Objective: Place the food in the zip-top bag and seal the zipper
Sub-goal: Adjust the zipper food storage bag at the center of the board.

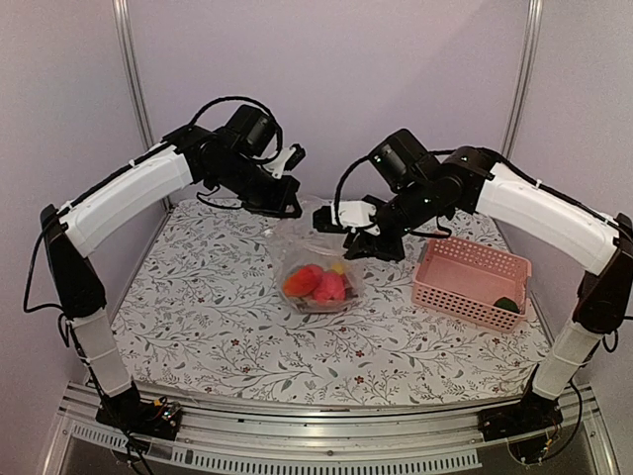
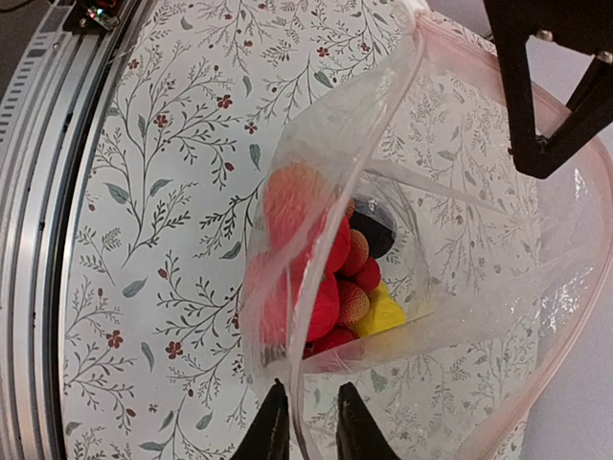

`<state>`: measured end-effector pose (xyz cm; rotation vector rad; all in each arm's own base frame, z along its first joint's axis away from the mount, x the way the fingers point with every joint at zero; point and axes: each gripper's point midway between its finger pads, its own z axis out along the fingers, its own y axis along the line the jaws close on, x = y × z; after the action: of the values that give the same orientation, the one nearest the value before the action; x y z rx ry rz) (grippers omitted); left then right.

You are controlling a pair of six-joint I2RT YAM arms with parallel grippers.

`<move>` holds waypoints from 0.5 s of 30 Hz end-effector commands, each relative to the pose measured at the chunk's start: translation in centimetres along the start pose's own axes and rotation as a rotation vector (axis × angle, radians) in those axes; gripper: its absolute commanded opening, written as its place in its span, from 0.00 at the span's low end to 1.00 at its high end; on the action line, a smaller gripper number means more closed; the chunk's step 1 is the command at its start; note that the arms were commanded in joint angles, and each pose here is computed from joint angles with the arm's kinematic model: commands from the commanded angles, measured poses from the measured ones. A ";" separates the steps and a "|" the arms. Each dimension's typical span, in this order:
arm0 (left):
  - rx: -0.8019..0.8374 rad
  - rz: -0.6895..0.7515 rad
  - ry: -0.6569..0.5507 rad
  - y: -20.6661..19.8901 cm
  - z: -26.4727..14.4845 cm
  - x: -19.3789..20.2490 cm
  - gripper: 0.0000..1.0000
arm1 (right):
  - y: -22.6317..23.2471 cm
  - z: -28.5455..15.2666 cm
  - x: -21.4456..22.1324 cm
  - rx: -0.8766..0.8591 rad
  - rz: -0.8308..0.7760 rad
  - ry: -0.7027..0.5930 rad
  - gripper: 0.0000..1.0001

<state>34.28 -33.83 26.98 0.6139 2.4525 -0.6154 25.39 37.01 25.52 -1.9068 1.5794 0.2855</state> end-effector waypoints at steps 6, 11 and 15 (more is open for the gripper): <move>0.026 -0.021 -0.011 0.0 0.7 -0.7 0.00 | 0.6 -4.7 1.8 -0.040 0.159 -0.090 0.50; 0.039 -0.026 -0.015 -0.2 1.0 -0.8 0.00 | -0.1 -7.1 6.2 0.019 0.298 -0.092 0.55; 0.044 -0.024 -0.016 -0.2 1.2 -0.9 0.00 | -1.8 -7.8 13.2 0.113 0.472 -0.002 0.56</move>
<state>34.44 -34.62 26.68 0.6118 2.4529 -0.6571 26.80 26.15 26.84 -1.5904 1.8309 0.4074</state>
